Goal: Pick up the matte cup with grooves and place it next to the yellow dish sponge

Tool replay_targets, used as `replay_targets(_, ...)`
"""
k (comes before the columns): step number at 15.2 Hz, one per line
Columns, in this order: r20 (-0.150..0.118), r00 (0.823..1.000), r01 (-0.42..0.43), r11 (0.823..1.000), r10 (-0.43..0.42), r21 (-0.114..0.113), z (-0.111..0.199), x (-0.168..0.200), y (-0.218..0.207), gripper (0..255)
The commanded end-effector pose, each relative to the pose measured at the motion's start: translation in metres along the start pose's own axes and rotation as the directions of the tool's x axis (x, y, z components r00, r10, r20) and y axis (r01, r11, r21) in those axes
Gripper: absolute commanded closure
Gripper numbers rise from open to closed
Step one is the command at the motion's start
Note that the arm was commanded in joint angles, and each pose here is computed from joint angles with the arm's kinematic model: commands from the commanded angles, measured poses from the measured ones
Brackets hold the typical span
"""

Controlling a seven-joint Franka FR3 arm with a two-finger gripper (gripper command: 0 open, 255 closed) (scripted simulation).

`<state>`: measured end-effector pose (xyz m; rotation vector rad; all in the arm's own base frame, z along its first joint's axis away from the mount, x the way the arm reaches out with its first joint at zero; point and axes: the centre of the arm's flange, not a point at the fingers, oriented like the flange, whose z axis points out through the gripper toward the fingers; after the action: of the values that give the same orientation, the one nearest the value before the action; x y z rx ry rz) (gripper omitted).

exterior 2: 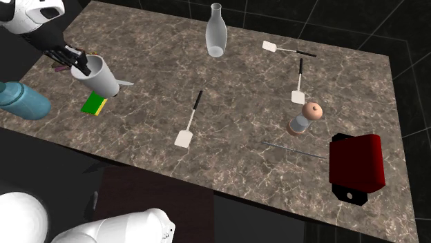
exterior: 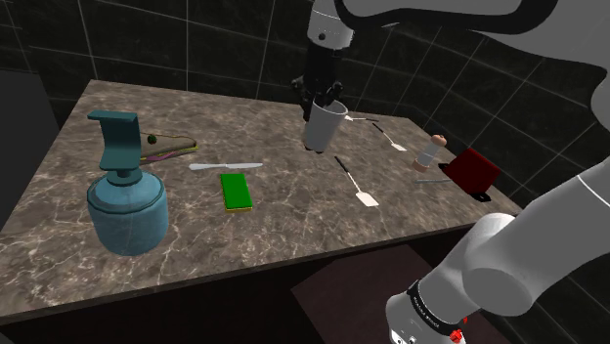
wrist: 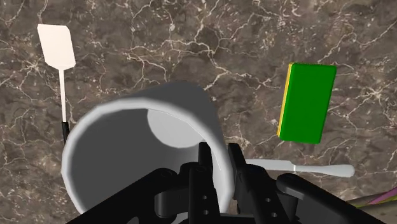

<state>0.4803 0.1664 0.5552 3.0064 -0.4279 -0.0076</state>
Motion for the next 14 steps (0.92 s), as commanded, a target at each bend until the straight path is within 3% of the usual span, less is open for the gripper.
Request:
replay_targets(1,0.0,1.0,-0.001,1.0,0.001,0.001,-0.004,-0.006,-0.028,255)
replay_targets(14,0.0,1.0,-0.001,1.0,0.001,0.001,-0.023,-0.048,-0.193,255)
